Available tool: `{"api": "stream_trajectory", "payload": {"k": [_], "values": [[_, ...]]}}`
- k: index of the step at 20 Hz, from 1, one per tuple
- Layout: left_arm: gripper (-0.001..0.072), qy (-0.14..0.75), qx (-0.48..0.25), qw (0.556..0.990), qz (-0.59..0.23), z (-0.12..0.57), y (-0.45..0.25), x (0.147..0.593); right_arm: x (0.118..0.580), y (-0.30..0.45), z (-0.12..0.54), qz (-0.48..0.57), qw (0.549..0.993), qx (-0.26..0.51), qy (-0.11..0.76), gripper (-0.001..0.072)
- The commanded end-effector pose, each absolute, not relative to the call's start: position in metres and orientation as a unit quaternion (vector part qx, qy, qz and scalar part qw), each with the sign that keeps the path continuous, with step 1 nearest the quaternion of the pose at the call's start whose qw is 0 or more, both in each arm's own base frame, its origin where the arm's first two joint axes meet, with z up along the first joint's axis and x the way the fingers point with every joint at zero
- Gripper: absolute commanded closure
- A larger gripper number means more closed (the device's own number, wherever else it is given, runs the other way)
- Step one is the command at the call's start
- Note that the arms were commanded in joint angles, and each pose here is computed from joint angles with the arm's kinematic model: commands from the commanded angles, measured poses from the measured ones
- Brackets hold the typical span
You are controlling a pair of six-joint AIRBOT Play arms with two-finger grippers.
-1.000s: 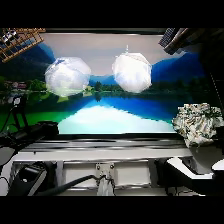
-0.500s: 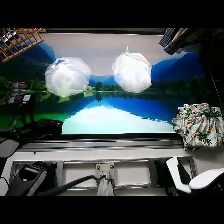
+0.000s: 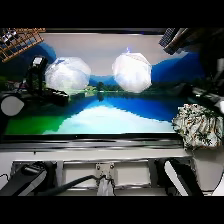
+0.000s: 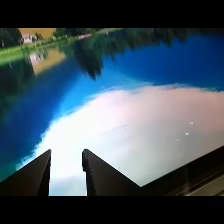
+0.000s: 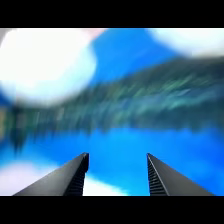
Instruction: Fold the clothes and pants, and hang the long-sleeved shirts on hangers.
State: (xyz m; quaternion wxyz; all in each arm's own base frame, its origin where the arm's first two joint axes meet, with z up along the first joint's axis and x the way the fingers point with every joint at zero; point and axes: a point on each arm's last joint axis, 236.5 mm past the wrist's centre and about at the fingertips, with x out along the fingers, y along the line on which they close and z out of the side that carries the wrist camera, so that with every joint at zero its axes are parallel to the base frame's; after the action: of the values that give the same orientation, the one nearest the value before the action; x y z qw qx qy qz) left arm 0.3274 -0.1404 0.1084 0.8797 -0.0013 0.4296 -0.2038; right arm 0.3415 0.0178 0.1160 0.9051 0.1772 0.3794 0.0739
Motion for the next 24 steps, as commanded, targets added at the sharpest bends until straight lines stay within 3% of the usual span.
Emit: {"api": "stream_trajectory", "payload": {"k": [1, 24], "values": [[0.0486, 0.417, 0.007, 0.885, -0.207, 0.119, -0.143, 0.341, 0.313, 0.077, 0.098, 0.167, 0.879, 0.089, 0.438, 0.0296], [0.0487, 0.417, 0.007, 0.885, -0.207, 0.119, -0.143, 0.341, 0.311, 0.086, 0.098, 0.18, 0.877, 0.082, 0.439, 0.0296]]}}
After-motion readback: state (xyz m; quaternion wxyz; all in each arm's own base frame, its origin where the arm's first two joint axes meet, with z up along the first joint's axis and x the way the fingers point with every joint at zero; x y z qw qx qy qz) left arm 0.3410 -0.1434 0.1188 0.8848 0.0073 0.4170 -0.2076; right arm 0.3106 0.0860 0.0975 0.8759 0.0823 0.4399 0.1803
